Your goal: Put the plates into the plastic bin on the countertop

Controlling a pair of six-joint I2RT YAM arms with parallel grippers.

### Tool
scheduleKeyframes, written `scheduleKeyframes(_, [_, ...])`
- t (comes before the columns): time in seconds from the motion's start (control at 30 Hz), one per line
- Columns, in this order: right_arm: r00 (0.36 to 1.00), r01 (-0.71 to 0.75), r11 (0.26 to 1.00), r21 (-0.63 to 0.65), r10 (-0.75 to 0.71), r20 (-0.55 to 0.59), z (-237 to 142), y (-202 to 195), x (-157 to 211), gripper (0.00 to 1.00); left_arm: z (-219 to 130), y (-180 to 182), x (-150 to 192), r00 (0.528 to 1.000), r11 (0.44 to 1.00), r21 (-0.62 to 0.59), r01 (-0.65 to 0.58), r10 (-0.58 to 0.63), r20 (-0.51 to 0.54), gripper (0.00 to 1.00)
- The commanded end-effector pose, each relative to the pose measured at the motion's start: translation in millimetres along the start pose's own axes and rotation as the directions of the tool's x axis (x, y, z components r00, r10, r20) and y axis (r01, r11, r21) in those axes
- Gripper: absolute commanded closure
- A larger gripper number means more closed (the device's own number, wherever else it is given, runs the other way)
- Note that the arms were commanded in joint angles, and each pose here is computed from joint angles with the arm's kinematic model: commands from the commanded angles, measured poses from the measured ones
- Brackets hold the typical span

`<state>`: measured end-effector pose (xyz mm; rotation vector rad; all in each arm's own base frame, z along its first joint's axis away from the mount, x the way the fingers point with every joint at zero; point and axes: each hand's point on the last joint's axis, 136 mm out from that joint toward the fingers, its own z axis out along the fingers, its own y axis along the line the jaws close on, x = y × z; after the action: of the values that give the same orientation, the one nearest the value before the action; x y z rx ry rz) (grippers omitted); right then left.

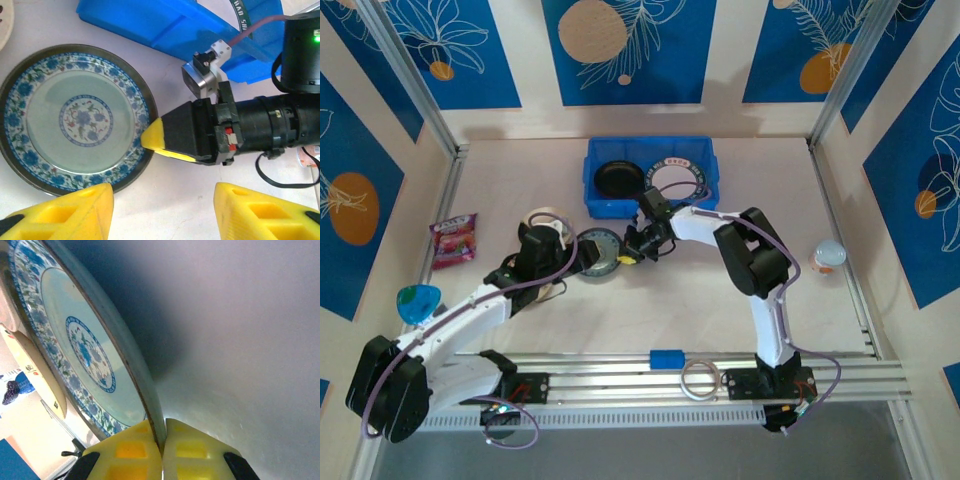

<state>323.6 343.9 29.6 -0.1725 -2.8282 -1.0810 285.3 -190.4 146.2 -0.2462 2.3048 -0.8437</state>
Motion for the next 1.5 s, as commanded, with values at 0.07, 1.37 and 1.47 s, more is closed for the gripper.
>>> scheduleKeyframes(0.07, [1.000,-0.008,1.000,0.003,0.008,-0.022,-26.5,2.3,21.0,1.00,-9.1,-2.3,-14.7,0.999,0.999,-0.016,-0.033,0.033,0.031,0.44])
scheduleKeyframes(1.37, [0.988,0.157,0.961,-0.226,-0.154,0.031,-135.1,53.3,16.6,1.00,35.1,-17.9,-64.8,0.997,0.990,0.132,0.056,-0.062,0.037,0.77])
scheduleKeyframes(1.47, [0.987,0.161,0.962,-0.221,-0.156,0.039,-133.0,57.8,11.1,1.00,37.5,-19.1,-65.5,0.997,0.987,0.145,0.062,-0.067,0.030,0.91])
